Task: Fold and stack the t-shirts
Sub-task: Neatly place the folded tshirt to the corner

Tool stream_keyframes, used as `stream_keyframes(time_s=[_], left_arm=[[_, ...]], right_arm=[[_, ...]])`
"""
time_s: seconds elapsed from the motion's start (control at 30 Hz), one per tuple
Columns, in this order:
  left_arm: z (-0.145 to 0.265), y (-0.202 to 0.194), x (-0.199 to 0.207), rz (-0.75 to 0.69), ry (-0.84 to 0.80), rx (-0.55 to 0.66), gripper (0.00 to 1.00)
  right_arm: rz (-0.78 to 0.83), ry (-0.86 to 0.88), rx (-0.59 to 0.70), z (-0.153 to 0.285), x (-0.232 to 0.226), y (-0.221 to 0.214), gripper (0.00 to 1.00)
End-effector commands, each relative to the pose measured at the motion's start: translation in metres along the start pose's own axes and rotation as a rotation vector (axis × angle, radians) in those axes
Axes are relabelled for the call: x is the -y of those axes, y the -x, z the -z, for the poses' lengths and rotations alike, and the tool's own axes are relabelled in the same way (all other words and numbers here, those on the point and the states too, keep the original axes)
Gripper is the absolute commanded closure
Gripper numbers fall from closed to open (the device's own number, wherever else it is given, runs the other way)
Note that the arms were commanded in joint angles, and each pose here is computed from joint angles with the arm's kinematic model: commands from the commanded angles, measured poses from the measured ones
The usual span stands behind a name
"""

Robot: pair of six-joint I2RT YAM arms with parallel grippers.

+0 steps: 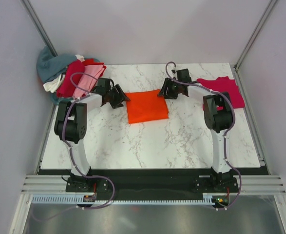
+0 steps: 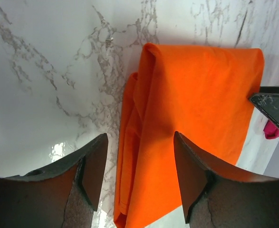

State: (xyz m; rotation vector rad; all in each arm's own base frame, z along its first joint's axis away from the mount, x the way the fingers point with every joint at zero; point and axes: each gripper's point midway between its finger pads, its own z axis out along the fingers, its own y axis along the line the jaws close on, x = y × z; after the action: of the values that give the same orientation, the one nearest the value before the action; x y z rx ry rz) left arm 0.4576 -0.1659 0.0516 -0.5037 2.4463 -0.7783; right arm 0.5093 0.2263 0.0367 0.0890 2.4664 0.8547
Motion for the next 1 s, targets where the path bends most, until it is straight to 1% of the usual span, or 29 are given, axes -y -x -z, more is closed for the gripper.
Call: stream_keyframes(time_s=[0.0,0.07,0.1,0.17,0.2,0.27,0.3,0.43,0.5,0.63,0.67,0.73,0.83,0.93,0.97], left_arm=[[-0.007,0.013,0.012,-0.055,-0.039,0.024,0.36],[-0.011,0.011,0.011,-0.048,-0.042,0.013,0.37],[-0.012,0.012,0.011,-0.047,-0.043,0.014,0.37],[-0.014,0.012,0.011,-0.043,-0.043,0.012,0.38],[-0.016,0.012,0.009,-0.042,-0.04,0.011,0.38],[-0.018,0.013,0.01,-0.038,-0.04,0.01,0.38],[-0.02,0.011,0.008,-0.033,-0.036,0.006,0.38],[-0.026,0.011,0.006,-0.027,-0.029,0.004,0.38],[-0.028,0.013,0.006,-0.021,-0.027,0.007,0.38],[-0.038,0.015,0.011,-0.017,-0.032,0.003,0.39],[-0.042,0.012,0.01,-0.012,-0.027,-0.003,0.43],[-0.045,0.011,0.012,-0.005,-0.024,-0.003,0.44],[-0.053,0.004,0.011,-0.004,-0.014,-0.014,0.49],[-0.061,0.002,0.011,-0.005,-0.001,-0.017,0.67],[-0.06,0.005,0.011,-0.007,0.002,-0.007,0.79]], right_arm=[[0.032,-0.025,-0.01,-0.014,0.003,-0.007,0.42],[0.032,-0.037,-0.009,-0.016,0.006,-0.007,0.47],[0.032,-0.047,-0.007,-0.018,0.008,-0.008,0.53],[0.027,-0.072,0.007,-0.019,0.014,-0.004,0.56],[0.02,-0.084,0.01,-0.02,0.016,-0.004,0.62],[0.012,-0.104,0.014,-0.022,0.022,-0.004,0.7],[0.004,-0.118,0.016,-0.023,0.024,-0.004,0.75],[-0.007,-0.14,0.012,-0.027,0.031,-0.008,0.88],[-0.006,-0.138,0.009,-0.029,0.032,-0.009,0.9],[-0.001,-0.131,0.002,-0.029,0.031,-0.011,0.9],[-0.002,-0.129,0.008,-0.027,0.03,-0.008,0.9],[0.003,-0.12,0.009,-0.026,0.027,-0.007,0.9],[0.001,-0.11,0.017,-0.023,0.022,-0.004,0.9],[0.003,-0.103,0.04,-0.017,0.015,0.004,0.92],[0.006,-0.106,0.048,-0.015,0.014,0.006,0.92]])
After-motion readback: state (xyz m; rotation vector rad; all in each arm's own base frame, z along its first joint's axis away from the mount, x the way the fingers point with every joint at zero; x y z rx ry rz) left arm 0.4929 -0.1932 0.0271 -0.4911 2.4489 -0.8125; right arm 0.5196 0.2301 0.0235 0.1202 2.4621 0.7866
